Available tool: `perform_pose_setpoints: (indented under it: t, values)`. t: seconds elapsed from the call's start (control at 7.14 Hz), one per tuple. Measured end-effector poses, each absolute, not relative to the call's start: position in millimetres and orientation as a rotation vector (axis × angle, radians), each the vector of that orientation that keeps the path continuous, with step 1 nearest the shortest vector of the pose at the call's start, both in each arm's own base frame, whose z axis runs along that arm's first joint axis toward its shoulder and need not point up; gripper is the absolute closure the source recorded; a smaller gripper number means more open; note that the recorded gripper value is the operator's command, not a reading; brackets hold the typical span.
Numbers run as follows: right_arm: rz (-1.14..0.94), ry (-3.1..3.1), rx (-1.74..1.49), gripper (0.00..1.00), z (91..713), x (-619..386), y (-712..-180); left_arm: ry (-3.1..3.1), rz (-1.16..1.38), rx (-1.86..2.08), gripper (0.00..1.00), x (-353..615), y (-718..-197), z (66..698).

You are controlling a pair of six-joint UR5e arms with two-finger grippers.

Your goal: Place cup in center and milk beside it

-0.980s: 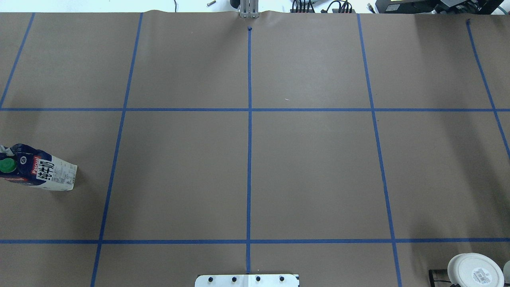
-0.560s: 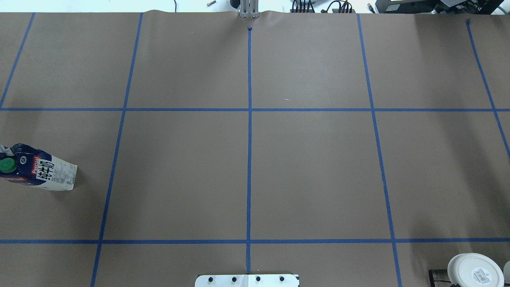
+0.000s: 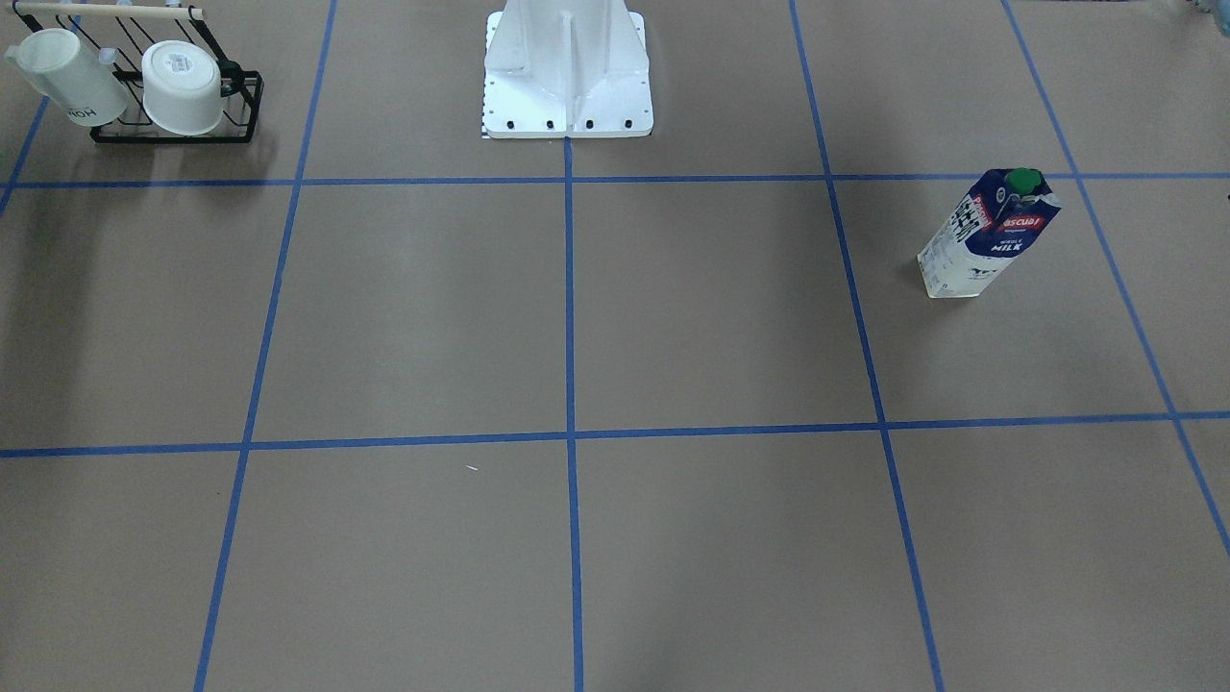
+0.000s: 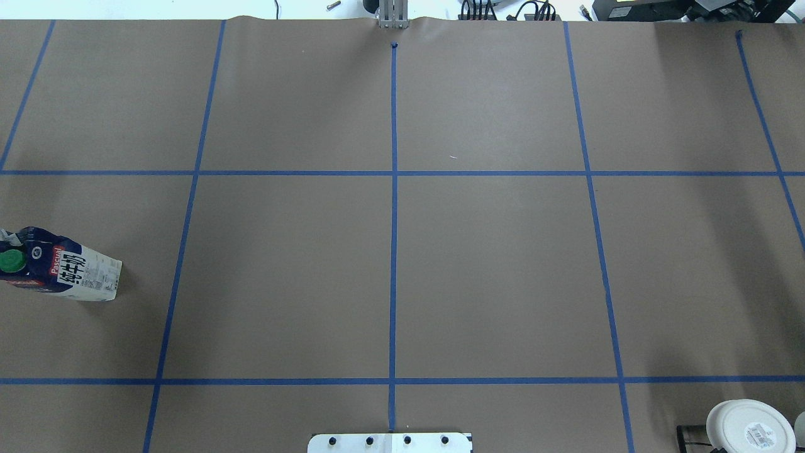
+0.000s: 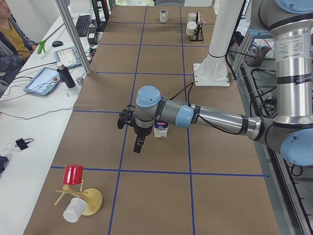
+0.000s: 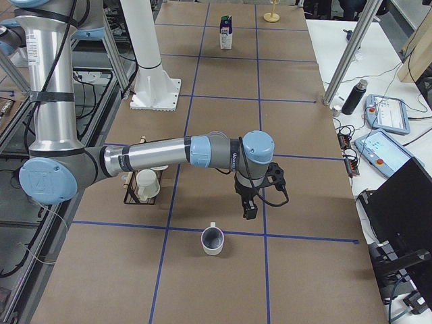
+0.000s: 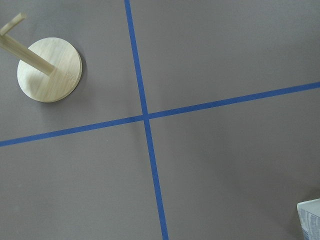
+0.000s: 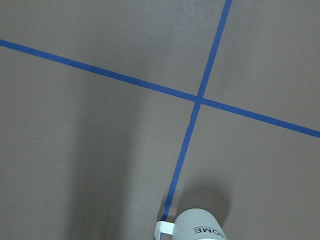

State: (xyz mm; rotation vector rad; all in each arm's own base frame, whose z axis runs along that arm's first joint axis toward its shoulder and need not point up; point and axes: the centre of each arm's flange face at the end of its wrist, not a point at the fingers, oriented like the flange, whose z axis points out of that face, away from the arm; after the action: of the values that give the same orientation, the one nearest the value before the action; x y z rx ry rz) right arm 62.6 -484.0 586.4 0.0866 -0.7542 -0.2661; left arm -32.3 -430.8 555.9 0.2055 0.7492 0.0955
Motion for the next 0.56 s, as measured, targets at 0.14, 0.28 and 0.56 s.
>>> perform_pose_setpoints:
  t: [0.14,0.28,0.56]
  values:
    - [-0.268,-0.760,0.096,0.00,588,62,-483,0.769,0.094,0.196,0.02,-32,-427,558]
    - [-0.267,-0.763,0.091,0.00,596,61,-483,0.776,0.093,0.193,0.02,-32,-425,559]
    - [-0.262,-0.765,0.071,0.00,617,60,-481,0.779,0.094,0.193,0.02,-32,-424,560]
